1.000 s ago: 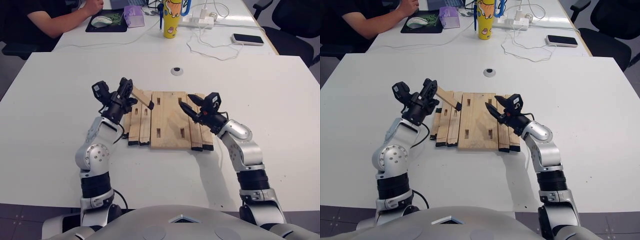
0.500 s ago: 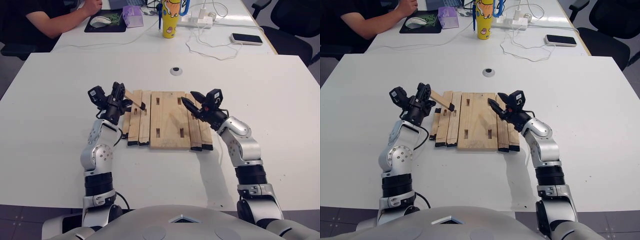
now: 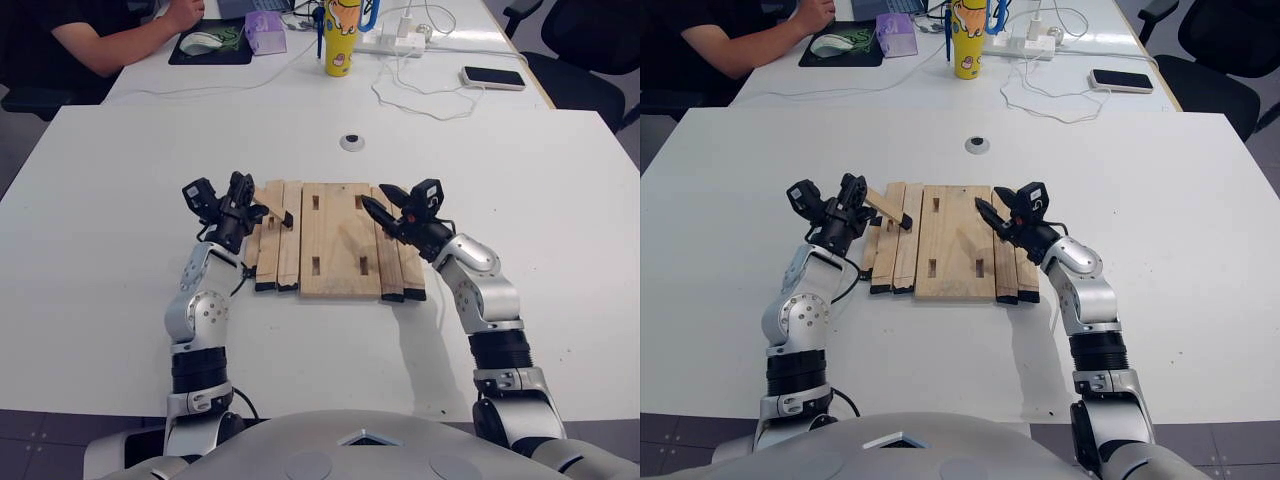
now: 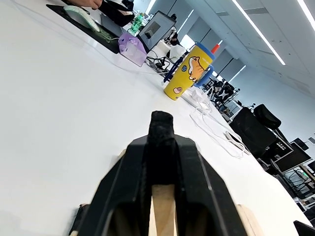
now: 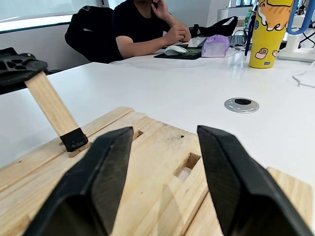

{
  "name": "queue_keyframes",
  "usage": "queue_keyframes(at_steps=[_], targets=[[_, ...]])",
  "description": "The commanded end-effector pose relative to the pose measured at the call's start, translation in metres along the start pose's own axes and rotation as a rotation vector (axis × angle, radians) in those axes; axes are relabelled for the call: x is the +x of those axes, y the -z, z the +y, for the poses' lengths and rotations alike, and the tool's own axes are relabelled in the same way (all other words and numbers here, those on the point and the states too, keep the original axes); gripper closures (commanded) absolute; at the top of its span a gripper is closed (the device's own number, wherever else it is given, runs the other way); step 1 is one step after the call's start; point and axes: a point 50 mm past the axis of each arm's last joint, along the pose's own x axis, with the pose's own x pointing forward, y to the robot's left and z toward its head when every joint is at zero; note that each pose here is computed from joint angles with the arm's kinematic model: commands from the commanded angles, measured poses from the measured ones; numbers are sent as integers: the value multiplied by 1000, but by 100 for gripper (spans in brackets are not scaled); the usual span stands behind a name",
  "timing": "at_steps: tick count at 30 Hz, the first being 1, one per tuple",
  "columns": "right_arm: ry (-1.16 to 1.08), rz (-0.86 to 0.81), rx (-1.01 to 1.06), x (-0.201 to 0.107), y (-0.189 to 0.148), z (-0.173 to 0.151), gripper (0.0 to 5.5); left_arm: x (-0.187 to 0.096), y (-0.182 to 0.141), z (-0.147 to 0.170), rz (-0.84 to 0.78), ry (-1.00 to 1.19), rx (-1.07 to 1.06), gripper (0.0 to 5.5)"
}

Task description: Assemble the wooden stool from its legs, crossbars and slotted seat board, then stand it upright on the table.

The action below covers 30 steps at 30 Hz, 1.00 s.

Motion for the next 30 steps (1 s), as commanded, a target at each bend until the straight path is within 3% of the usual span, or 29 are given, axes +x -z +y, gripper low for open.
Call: queue_keyframes(at_steps=[1, 7, 16, 23, 30], targets=[[-11, 4, -4, 4, -3, 1, 309, -3, 15, -4, 26, -21, -75, 506], [-14, 2, -9, 7, -5, 2, 309, 0, 22, -9, 54, -48, -49, 506], [-21, 2, -30, 11, -9, 6, 309, 7, 35, -29, 118, -134, 309, 506], [-8, 19, -24, 10, -4, 11, 309, 3, 45, -21, 180, -193, 612, 506], [20, 28, -9, 5, 2, 17, 309, -3, 58, -19, 222, -149, 746, 506]])
